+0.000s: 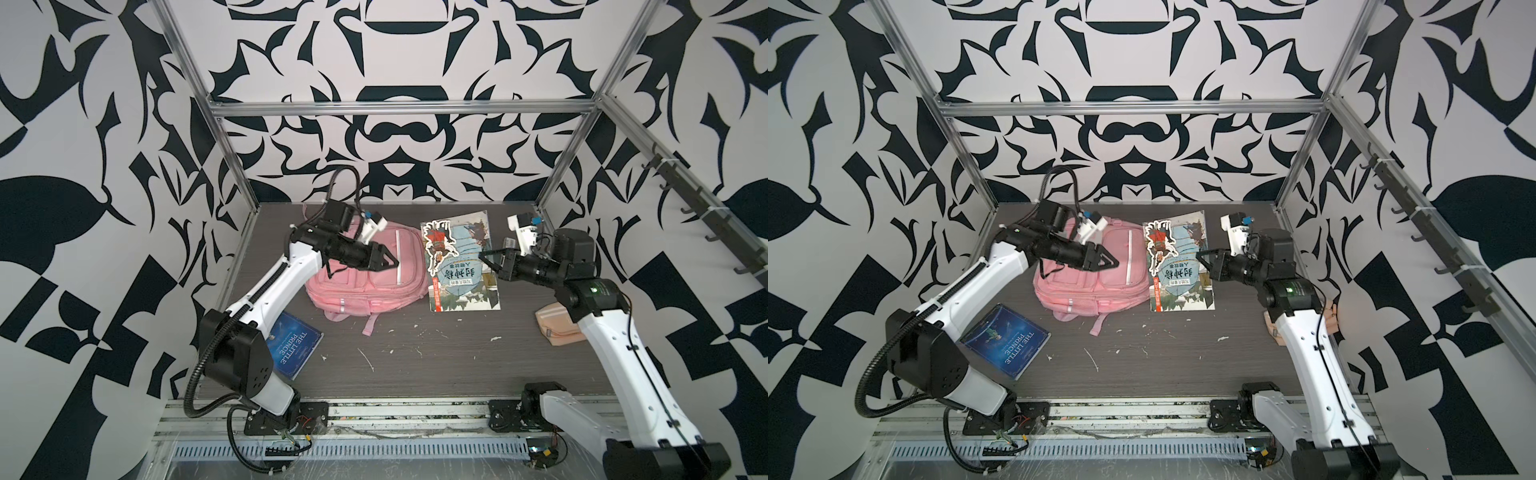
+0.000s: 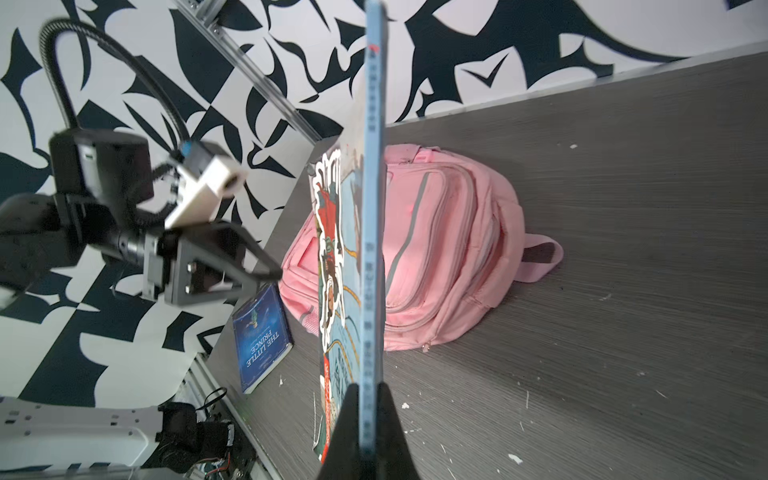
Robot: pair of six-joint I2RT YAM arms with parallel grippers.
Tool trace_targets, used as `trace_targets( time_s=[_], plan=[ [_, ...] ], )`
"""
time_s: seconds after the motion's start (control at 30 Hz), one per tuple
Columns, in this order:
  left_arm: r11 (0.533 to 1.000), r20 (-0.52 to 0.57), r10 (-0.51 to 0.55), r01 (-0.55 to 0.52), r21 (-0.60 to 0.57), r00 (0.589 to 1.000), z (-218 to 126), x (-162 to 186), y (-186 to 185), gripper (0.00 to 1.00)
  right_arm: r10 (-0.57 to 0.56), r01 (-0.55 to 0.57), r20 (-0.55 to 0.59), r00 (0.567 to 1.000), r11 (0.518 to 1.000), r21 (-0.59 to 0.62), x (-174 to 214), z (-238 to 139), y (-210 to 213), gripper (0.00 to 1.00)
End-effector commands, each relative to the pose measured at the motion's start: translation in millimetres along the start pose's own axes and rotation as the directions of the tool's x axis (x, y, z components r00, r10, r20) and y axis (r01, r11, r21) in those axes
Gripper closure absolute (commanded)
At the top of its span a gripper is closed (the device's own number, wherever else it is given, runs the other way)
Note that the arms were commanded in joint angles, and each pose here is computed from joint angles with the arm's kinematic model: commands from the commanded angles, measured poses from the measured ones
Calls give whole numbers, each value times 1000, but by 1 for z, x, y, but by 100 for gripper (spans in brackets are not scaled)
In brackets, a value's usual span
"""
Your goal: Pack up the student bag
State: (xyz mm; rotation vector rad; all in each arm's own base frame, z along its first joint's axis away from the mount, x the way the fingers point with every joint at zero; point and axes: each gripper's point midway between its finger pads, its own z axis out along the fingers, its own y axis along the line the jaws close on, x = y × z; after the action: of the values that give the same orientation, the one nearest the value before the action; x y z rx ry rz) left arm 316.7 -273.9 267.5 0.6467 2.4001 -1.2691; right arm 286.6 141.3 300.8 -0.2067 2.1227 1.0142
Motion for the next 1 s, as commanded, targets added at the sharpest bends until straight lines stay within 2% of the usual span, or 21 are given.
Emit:
trace_targets(
  time_s=[0.0, 0.07, 0.13, 0.23, 0.4, 0.53, 0.67, 0.77, 0.97],
  plan=[
    [971, 38, 139, -144, 193, 990, -10, -41, -45, 59, -74, 67, -49, 996, 990, -128, 1, 13, 30, 100],
    [953, 87, 178, -193, 233, 980, -9, -63, -50, 55, -108, 90, -109, 988, 983, -160, 13, 24, 40, 100],
    [937, 95, 164, -185, 297, 982, 1, -83, -50, 55, -141, 112, -144, 980, 975, -189, 17, 29, 45, 100],
    [905, 79, 172, -189, 381, 982, 20, -100, -54, 46, -206, 164, -170, 964, 959, -232, 12, 30, 51, 100],
    [872, 42, 141, -144, 468, 989, 39, -95, -56, 45, -241, 157, -242, 940, 934, -322, 5, 33, 64, 100],
    [838, 12, 114, -103, 535, 993, 47, -79, -62, 45, -212, 102, -249, 945, 914, -393, 4, 35, 74, 100],
    [807, 24, 78, -77, 586, 997, 44, -70, -60, 45, -206, 92, -253, 945, 913, -398, 3, 37, 75, 100],
    [800, 34, 48, -59, 597, 998, 37, -69, -52, 45, -205, 88, -263, 943, 913, -398, 5, 37, 74, 100],
    [807, 139, 15, -94, 584, 990, 16, -94, -35, 43, -236, 144, -320, 917, 947, -288, 24, 38, 49, 100]
  ],
)
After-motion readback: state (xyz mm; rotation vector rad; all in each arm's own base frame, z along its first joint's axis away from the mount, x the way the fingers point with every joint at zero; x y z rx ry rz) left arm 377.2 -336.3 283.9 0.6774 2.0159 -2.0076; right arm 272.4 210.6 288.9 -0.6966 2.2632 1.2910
